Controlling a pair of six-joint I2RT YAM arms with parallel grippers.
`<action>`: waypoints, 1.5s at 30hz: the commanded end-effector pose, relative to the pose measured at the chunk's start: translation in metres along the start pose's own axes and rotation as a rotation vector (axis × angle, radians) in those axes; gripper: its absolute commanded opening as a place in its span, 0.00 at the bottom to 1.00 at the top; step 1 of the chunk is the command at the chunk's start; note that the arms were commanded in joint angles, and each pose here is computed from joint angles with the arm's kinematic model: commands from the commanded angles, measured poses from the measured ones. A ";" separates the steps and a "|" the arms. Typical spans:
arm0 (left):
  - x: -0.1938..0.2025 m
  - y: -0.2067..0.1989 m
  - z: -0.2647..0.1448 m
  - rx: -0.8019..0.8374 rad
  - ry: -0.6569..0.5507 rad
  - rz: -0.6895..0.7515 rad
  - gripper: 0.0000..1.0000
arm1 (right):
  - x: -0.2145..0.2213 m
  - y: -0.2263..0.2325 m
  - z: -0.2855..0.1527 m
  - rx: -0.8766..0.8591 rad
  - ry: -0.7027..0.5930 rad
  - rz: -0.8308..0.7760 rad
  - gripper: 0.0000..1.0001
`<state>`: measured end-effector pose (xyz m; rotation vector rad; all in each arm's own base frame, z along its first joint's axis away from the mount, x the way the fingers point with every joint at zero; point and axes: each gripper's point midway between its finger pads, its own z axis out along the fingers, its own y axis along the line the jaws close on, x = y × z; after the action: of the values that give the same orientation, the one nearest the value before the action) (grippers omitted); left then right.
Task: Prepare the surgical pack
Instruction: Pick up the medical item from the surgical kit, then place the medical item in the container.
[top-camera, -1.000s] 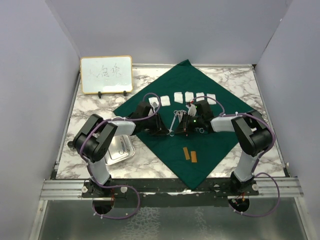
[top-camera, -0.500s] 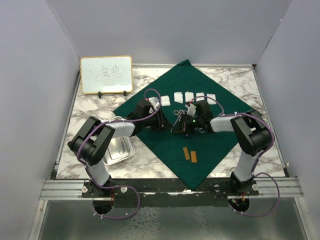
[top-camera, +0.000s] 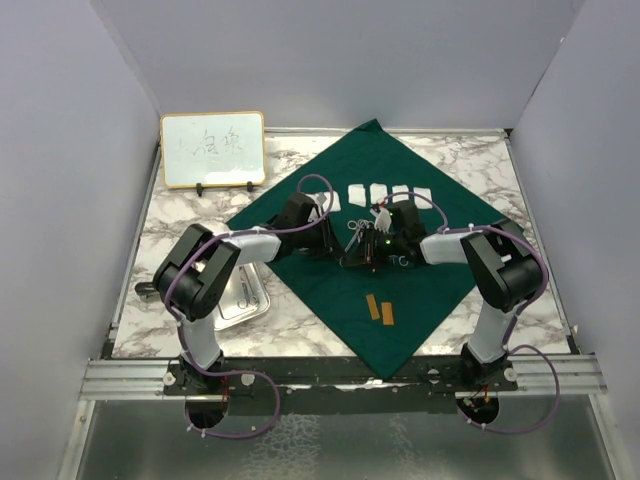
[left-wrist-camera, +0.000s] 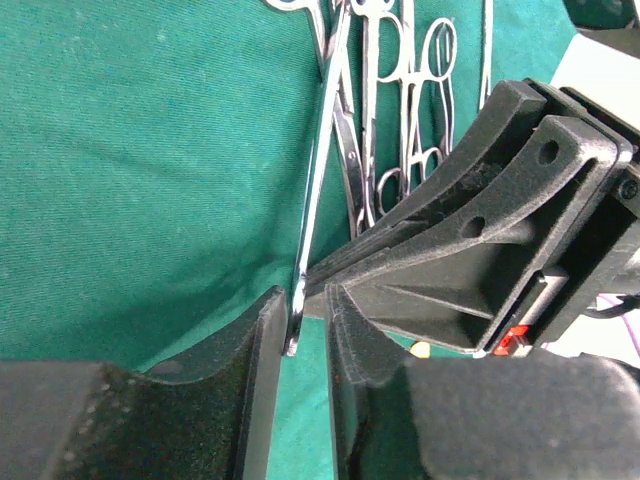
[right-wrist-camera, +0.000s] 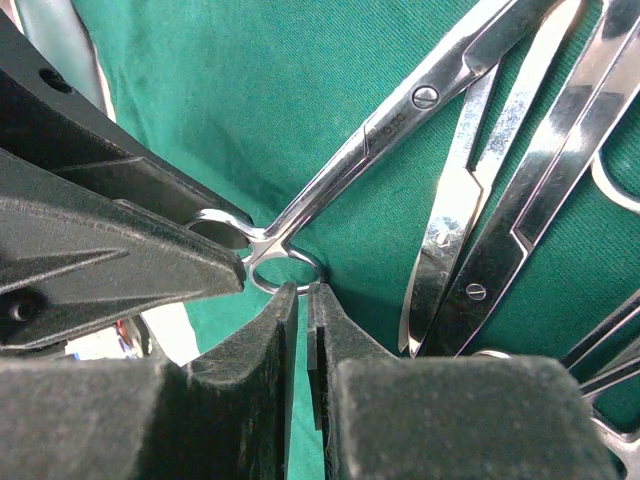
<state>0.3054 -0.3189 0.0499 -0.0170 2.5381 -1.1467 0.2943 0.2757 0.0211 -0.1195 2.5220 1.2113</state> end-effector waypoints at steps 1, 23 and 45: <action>-0.006 0.010 -0.001 -0.092 -0.018 0.074 0.22 | 0.008 -0.007 0.005 0.020 0.020 -0.006 0.12; -0.032 -0.046 -0.081 -0.060 -0.169 0.222 0.00 | -0.102 0.075 -0.177 0.401 -0.489 -0.498 0.67; 0.013 0.100 -0.255 -0.782 -0.646 -0.193 0.00 | -0.097 0.109 -0.272 0.431 -0.812 -0.541 0.97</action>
<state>0.2389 -0.1048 0.1478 -0.5848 2.2430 -0.2658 0.2859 0.1340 0.3052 -0.1678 1.7634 0.4124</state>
